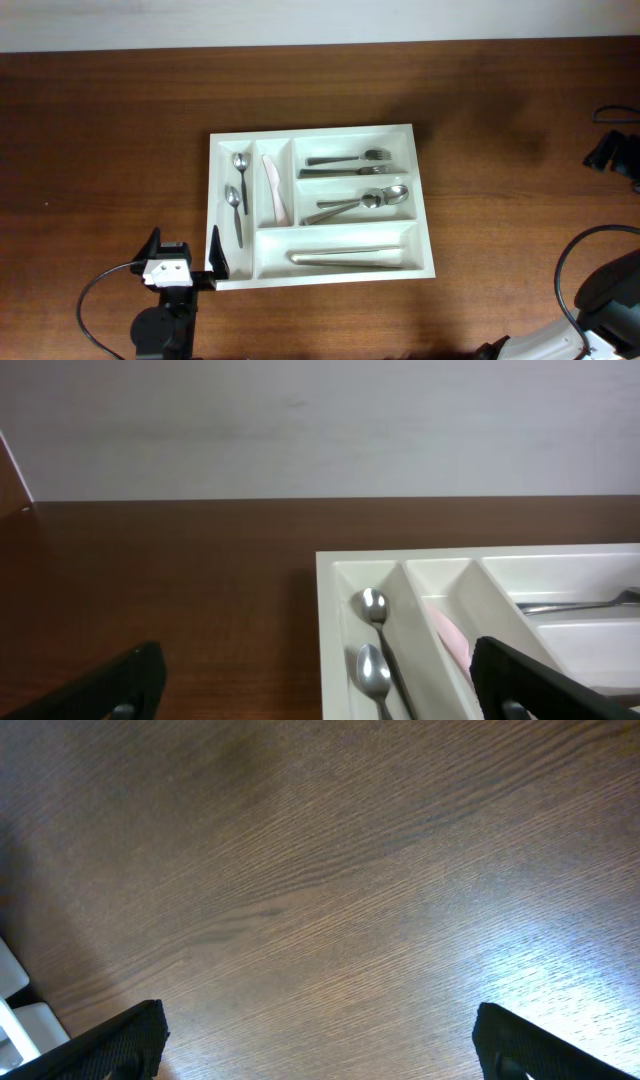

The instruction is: Pack container

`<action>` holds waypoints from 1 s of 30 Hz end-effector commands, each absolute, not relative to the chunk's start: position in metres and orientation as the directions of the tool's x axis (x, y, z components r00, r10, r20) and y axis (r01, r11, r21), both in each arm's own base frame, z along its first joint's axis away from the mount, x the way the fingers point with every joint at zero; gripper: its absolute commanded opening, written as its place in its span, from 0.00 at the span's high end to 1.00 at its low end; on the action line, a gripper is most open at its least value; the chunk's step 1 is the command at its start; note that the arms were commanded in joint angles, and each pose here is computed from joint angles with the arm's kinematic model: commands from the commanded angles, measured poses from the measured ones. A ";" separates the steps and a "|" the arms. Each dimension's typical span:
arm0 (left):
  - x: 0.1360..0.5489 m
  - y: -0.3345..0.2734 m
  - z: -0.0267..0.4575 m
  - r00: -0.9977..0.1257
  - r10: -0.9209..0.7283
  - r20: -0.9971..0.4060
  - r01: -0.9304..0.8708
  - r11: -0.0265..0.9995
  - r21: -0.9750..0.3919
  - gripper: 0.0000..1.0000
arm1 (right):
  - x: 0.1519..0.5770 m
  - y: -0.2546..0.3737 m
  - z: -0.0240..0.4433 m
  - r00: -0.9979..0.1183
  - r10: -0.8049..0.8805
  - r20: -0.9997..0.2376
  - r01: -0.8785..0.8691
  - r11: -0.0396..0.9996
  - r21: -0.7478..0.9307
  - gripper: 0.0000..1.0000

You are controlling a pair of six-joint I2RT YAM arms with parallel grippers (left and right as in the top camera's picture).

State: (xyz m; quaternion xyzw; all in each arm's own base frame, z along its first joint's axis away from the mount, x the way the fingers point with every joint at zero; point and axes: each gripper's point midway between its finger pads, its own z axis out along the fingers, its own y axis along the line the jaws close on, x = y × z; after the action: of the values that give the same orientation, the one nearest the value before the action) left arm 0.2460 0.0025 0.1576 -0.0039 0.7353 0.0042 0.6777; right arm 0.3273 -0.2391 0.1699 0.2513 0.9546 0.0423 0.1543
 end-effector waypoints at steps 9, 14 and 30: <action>0.246 0.001 0.156 -0.079 0.015 -0.997 -0.002 1.000 0.015 0.01 | 0.327 -0.236 0.177 -0.820 0.493 -0.290 0.464 0.870 0.168 0.01; 0.246 0.001 0.156 -0.079 0.015 -0.997 -0.002 1.000 0.015 0.01 | 0.327 -0.236 0.177 -0.820 0.493 -0.290 0.464 0.870 0.168 0.01; 0.246 0.001 0.156 -0.079 0.015 -0.997 -0.002 1.000 0.016 0.01 | 0.353 -0.248 0.197 -0.777 0.456 -0.433 0.428 0.888 0.168 0.01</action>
State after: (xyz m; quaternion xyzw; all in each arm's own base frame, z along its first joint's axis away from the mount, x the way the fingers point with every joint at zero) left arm 0.2460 0.0025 0.1577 -0.0039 0.7352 0.0042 0.6779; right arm 0.3407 -0.2498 0.1750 0.2460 0.9505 0.0280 0.1878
